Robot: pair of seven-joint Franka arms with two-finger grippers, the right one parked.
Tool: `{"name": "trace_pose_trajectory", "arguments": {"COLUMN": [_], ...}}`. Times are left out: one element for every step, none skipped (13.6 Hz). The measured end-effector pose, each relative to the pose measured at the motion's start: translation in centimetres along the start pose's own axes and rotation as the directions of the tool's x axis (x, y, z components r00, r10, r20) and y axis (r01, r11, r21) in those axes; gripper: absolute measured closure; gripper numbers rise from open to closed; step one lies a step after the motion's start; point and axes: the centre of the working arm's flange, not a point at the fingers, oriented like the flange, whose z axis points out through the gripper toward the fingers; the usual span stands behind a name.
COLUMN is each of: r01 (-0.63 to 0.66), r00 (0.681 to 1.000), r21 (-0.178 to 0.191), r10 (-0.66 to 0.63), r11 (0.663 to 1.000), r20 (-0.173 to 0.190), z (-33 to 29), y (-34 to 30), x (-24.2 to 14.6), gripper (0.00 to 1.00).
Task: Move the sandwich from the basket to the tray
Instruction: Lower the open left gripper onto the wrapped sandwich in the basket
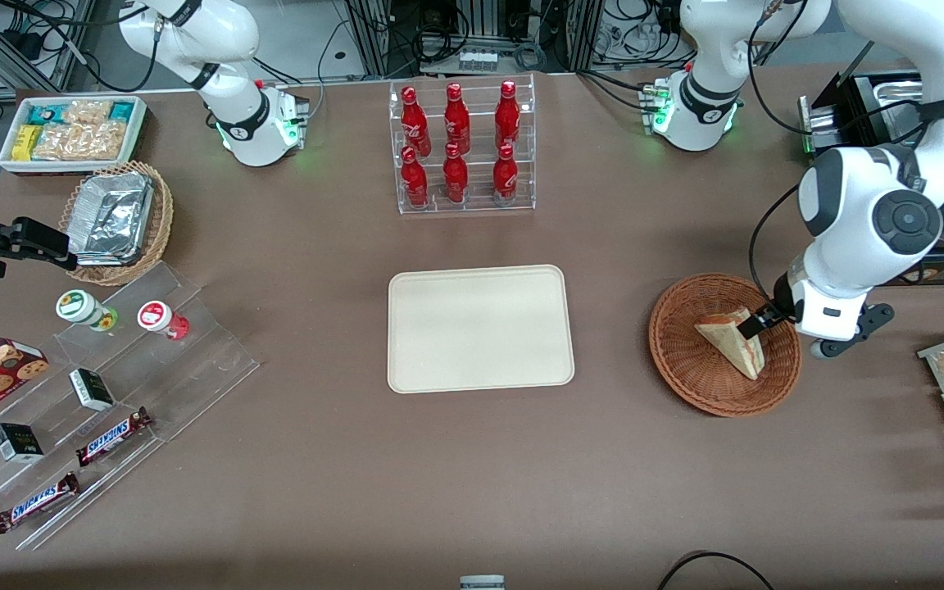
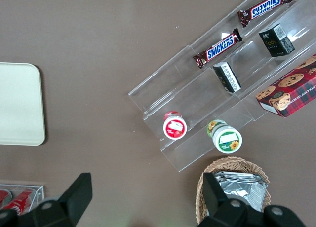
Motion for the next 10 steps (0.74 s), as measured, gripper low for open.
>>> {"name": "trace_pose_trajectory", "arguments": {"r01": [0.011, 0.016, 0.017, 0.017, 0.017, 0.017, 0.017, 0.016, 0.016, 0.016], "r00": [1.0, 1.0, 1.0, 1.0, 1.0, 1.0, 1.0, 1.0, 1.0, 1.0], "r21": [0.0, -0.001, -0.002, -0.004, -0.006, -0.006, -0.003, 0.0, 0.0, 0.001], "r10": [-0.011, -0.016, -0.017, -0.017, -0.017, -0.017, -0.017, -0.016, -0.016, -0.016], "r11": [1.0, 1.0, 1.0, 1.0, 1.0, 1.0, 1.0, 1.0, 1.0, 1.0], "r20": [0.001, 0.0, -0.001, -0.003, -0.004, -0.004, 0.0, 0.004, 0.004, 0.006], "z": [0.7, 1.2, 1.8, 2.4, 3.0, 3.6, 4.1, 4.6, 5.0, 5.4], "y": [0.0, -0.1, -0.1, -0.2, -0.4, -0.5, -0.6, -0.7, -0.6, -0.6], "x": [-0.1, -0.2, -0.3, -0.5, -0.8, -1.0, -1.2, -1.3, -1.3, -1.3], "gripper": [0.0, 0.0, 0.0, 0.0, 0.0, 0.0, 0.0, 0.0, 0.0, 0.0]}}
